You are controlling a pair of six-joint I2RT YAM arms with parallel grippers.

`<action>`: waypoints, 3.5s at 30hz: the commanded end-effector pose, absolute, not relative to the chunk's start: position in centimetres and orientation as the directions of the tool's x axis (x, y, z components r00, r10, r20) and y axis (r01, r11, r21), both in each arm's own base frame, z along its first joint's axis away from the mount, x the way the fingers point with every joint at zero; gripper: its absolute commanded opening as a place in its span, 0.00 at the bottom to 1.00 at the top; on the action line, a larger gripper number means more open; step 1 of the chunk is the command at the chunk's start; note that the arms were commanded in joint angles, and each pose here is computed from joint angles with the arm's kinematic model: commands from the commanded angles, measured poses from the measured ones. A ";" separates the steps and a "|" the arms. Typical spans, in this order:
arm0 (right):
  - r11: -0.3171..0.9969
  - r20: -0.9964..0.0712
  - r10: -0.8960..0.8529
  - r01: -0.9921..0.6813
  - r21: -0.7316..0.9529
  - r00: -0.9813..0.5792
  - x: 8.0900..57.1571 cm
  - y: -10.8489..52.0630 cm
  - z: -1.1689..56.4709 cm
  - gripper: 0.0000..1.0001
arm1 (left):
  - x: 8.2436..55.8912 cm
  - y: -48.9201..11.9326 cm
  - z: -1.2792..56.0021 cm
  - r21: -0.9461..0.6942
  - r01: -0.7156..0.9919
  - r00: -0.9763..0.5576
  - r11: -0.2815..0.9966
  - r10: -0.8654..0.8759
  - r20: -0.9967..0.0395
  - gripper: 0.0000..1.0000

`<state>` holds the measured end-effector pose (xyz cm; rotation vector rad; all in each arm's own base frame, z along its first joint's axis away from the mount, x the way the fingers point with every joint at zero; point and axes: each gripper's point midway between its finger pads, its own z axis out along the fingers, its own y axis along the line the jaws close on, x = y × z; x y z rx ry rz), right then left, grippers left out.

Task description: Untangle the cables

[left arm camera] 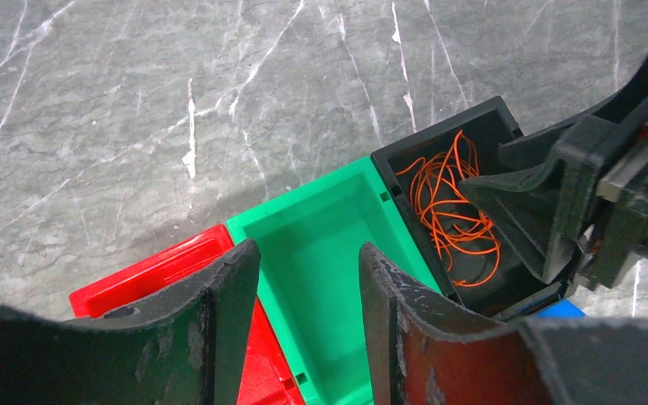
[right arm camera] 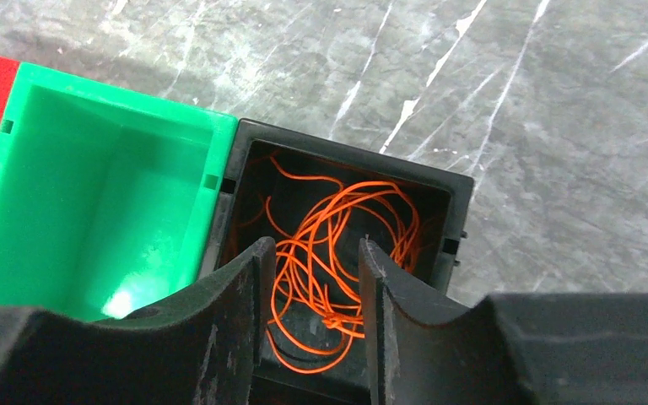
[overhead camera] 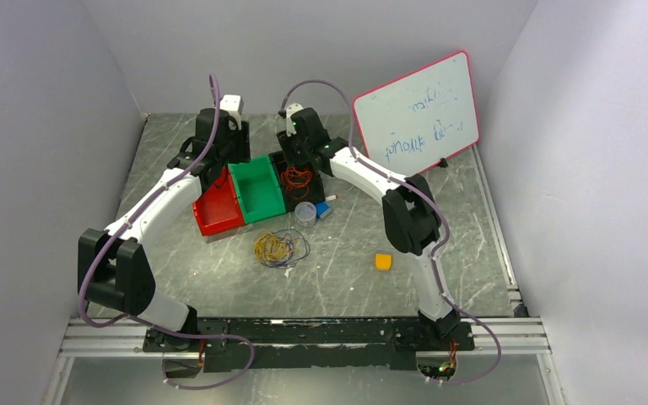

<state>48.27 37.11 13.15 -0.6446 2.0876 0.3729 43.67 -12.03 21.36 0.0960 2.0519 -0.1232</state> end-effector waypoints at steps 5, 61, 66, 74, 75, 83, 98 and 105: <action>0.813 -0.807 -0.306 -0.580 0.054 -0.505 48.6 38.0 10.8 0.25 | 44.3 -11.8 22.7 -0.053 0.119 -0.425 0.991 0.002 -0.905 0.52; 0.816 -0.850 -0.257 -0.574 0.063 -0.460 44.7 35.2 17.0 0.54 | 43.6 -11.0 23.7 -0.052 0.090 -0.400 0.995 -0.012 -0.916 0.58; 0.801 -0.850 -0.250 -0.592 0.087 -0.463 41.4 33.3 18.4 0.54 | 42.3 -12.1 25.0 -0.110 0.139 -0.416 0.984 -0.043 -0.909 0.58; 0.758 -0.828 -0.200 -0.619 0.208 -0.523 34.1 30.7 17.6 0.54 | 36.1 -14.8 22.2 -0.268 0.223 -0.548 0.937 -0.107 -0.830 0.55; 0.755 -0.822 -0.187 -0.614 0.231 -0.538 33.3 30.5 17.3 0.54 | 35.0 -15.3 21.4 -0.284 0.224 -0.570 0.932 -0.111 -0.814 0.54; 0.721 -0.743 -0.126 -0.576 0.386 -0.657 26.3 31.4 12.5 0.53 | 27.1 -20.5 15.4 -0.344 0.245 -0.693 0.906 -0.084 -0.716 0.53; 0.696 -0.689 -0.046 -0.518 0.497 -0.723 24.3 33.5 9.7 0.53 | 22.7 -18.3 7.9 -0.235 0.151 -0.791 0.960 -0.025 -0.612 0.53; 0.716 -0.606 0.088 -0.373 0.590 -0.791 23.6 34.2 8.4 0.54 | 22.5 -18.3 5.4 -0.227 0.129 -0.811 0.965 -0.029 -0.584 0.53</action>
